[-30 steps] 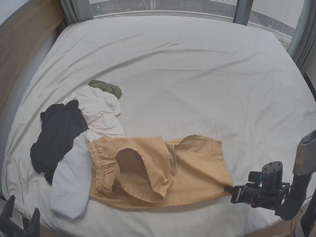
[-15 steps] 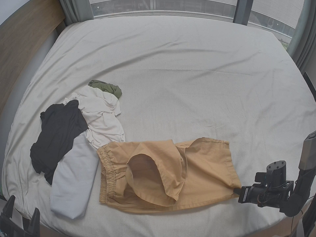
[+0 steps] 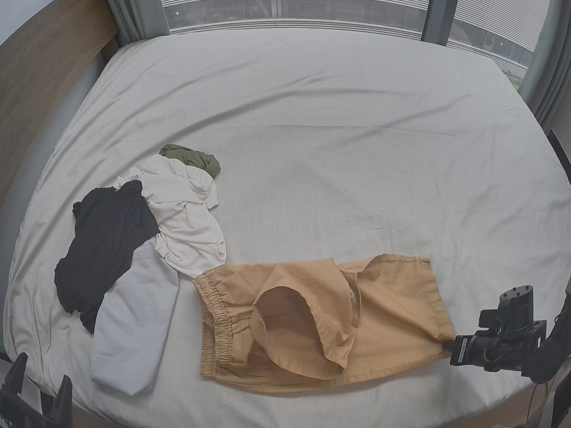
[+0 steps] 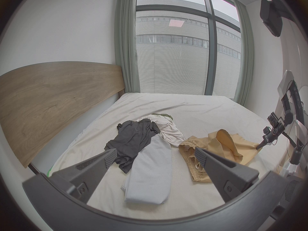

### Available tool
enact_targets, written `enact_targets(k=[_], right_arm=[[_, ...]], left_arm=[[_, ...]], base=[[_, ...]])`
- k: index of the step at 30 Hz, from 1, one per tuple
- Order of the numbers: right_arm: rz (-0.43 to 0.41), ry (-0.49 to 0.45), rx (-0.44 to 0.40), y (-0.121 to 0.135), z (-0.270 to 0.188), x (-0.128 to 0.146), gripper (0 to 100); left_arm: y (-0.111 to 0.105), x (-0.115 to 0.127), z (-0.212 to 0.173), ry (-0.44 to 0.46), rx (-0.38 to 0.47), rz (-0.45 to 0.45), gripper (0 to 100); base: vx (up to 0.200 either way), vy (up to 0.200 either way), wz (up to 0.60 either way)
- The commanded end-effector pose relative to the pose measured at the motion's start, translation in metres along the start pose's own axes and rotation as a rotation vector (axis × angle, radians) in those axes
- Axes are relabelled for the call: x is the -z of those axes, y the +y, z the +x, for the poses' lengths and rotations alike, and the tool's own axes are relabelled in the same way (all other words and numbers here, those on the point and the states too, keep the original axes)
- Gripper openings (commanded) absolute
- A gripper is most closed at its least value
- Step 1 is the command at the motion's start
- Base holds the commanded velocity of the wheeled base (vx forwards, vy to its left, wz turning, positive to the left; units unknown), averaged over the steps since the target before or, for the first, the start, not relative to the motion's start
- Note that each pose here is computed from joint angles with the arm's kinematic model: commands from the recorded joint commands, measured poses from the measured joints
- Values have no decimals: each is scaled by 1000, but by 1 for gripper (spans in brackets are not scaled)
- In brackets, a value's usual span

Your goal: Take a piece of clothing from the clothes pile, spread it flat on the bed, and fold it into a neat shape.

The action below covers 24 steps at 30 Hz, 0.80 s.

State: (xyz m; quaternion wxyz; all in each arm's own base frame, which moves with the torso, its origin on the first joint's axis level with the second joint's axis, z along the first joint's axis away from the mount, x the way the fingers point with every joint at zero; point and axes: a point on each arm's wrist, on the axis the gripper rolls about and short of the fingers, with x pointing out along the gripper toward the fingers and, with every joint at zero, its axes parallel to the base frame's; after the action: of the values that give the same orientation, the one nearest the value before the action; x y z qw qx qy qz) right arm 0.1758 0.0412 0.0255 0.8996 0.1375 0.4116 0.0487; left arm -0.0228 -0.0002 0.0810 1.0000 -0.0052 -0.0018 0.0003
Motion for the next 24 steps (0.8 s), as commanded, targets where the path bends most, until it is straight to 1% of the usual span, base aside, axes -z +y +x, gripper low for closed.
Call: enact_targets(k=[1,4,8,14,19,24], right_arm=[[6,-8,4,-2,-9,2,0],[9,22,14,-3,-13,5,0],[11,28,18,-4,-13,5,0],[26,26,48,-10,-14,4,0],[29,57,59,-12,-14,7,0],[28,69,59,-12,-15,8,0]], left_arm=[[0,5,0,1,-1,0,100],[0,5,0,1,-1,0,100],[0,5,0,1,1,0,100],[0,5,0,1,-1,0,100],[0,5,0,1,-1,0,100],[0,5,0,1,1,0,100]], base=[[0,0,0],[0,0,0],[0,0,0],[0,0,0],[0,0,0],[0,0,0]])
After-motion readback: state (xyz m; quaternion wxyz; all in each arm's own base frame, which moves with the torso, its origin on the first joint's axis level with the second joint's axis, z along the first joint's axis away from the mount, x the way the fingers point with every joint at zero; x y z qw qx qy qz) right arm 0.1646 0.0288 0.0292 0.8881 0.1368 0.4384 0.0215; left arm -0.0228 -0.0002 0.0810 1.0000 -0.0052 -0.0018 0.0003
